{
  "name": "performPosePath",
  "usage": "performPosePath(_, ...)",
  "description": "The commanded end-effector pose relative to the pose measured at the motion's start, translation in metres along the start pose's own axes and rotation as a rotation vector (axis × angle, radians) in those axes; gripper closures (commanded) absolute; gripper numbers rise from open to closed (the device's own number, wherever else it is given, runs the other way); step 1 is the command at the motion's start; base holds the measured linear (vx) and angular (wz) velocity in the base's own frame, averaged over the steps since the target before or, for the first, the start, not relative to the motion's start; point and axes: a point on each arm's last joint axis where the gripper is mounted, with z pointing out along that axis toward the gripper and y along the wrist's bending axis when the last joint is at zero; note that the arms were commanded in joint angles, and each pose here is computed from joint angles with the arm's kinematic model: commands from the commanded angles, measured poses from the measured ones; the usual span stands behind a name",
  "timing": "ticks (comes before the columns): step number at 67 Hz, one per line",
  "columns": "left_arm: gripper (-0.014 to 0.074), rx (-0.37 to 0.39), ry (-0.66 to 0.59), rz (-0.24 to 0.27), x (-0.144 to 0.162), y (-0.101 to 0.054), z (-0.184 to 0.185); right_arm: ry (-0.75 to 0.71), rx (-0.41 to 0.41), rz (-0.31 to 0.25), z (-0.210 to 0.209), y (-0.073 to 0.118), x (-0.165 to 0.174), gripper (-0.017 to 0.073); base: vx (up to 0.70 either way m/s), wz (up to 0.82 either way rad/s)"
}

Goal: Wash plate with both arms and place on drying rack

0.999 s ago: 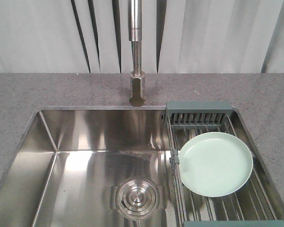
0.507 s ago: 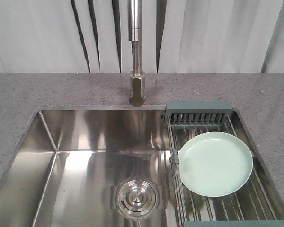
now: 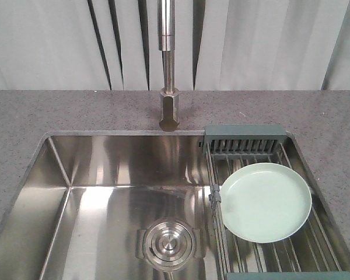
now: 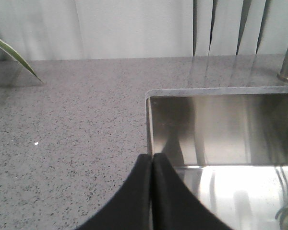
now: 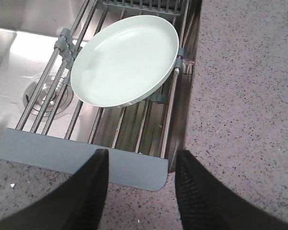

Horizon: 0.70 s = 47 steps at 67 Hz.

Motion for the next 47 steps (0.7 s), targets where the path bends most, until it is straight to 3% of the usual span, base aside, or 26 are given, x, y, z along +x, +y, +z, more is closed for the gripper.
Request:
performPosePath(1,0.0600,-0.001,-0.165,-0.010,-0.003,0.000,-0.005,-0.073,0.010,-0.004,-0.004,-0.001,-0.011,0.0240,0.00,0.00)
performPosePath(21,0.0600,-0.018,-0.324,-0.011,0.012,0.001,-0.007,-0.074,0.010,-0.004,-0.004,-0.001,-0.011,0.0240,0.00,0.00)
performPosePath(31,0.0600,-0.061,-0.323,-0.013,0.012,0.003,-0.007,-0.074,0.010,-0.004,-0.004,-0.001,-0.011,0.0240,0.00,0.00)
performPosePath(47,0.0600,-0.063,-0.317,-0.013,0.013,0.003,-0.007,-0.072,0.010,-0.004,-0.004,-0.001,-0.011,0.0240,0.00,0.00)
